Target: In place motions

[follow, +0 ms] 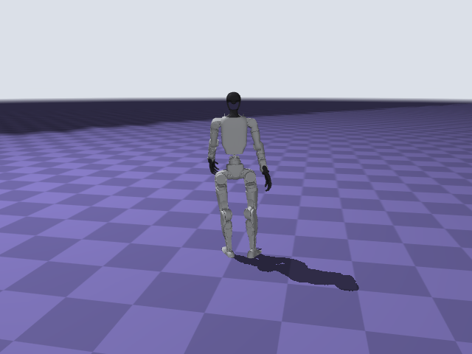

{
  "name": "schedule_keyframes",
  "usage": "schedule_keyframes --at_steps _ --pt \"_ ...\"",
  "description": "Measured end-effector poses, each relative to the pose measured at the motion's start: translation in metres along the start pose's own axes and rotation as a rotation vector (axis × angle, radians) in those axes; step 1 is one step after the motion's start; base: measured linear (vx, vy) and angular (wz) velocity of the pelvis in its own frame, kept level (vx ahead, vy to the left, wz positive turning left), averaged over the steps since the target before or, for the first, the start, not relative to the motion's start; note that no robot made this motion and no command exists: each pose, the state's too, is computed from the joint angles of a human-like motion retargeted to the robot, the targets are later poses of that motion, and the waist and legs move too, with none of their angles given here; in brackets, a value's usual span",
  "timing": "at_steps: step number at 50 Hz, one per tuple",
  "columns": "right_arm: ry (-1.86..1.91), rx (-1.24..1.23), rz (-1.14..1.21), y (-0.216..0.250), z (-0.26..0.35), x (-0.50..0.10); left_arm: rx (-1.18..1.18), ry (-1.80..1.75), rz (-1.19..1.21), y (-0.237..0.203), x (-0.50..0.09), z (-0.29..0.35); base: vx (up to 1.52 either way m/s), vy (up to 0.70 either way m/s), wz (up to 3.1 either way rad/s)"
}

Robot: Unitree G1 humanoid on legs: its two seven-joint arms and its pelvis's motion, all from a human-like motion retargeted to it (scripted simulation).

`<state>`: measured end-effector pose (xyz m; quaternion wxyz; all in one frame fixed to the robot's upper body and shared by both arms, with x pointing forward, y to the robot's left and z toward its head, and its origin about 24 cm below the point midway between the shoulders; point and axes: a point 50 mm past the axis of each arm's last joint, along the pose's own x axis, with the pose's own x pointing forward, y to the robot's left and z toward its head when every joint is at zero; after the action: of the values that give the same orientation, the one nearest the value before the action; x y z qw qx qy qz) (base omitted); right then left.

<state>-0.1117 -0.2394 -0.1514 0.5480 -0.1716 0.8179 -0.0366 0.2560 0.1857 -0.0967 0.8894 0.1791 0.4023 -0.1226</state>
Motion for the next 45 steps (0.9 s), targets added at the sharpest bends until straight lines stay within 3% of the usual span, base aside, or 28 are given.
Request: schedule_keyframes --at_steps 4,7,13,18,23,28,32,37,41,45 --pt "0.219 0.133 -0.009 0.005 -0.065 0.000 0.001 -0.259 0.071 0.018 -0.004 0.052 0.01 0.02 -0.44" --pt "0.303 0.170 0.002 0.012 -0.090 -0.003 0.001 -0.327 0.072 0.012 -0.005 0.056 0.00 0.00 0.00" --pt "0.253 0.107 0.027 0.013 -0.065 -0.002 -0.007 -0.046 -0.042 -0.040 -0.004 -0.028 0.02 0.01 0.32" --pt "-0.079 -0.098 -0.022 -0.009 0.047 -0.007 -0.090 0.522 -0.118 -0.100 -0.060 -0.171 0.00 0.00 0.04" --pt "-0.600 -0.304 -0.006 -0.016 0.200 -0.069 -0.161 1.123 -0.124 -0.149 -0.191 -0.287 0.02 -0.03 -0.06" --pt "-1.055 -0.372 0.090 0.004 0.303 -0.168 -0.240 1.375 -0.227 -0.197 -0.300 -0.326 0.01 -0.01 -0.08" --pt "-1.295 -0.415 0.146 0.015 0.337 -0.230 -0.316 1.493 -0.201 -0.217 -0.339 -0.328 0.00 0.00 0.00" --pt "-1.407 -0.524 0.100 0.014 0.338 -0.239 -0.347 1.402 -0.090 -0.193 -0.294 -0.324 -0.03 -0.04 0.27" --pt "-1.176 -0.472 0.037 -0.001 0.306 -0.176 -0.172 1.083 -0.060 -0.142 -0.183 -0.285 -0.05 0.00 0.44" --pt "-0.755 -0.303 0.072 -0.005 0.226 -0.088 -0.063 0.694 -0.058 -0.093 -0.075 -0.193 -0.06 0.02 0.35"
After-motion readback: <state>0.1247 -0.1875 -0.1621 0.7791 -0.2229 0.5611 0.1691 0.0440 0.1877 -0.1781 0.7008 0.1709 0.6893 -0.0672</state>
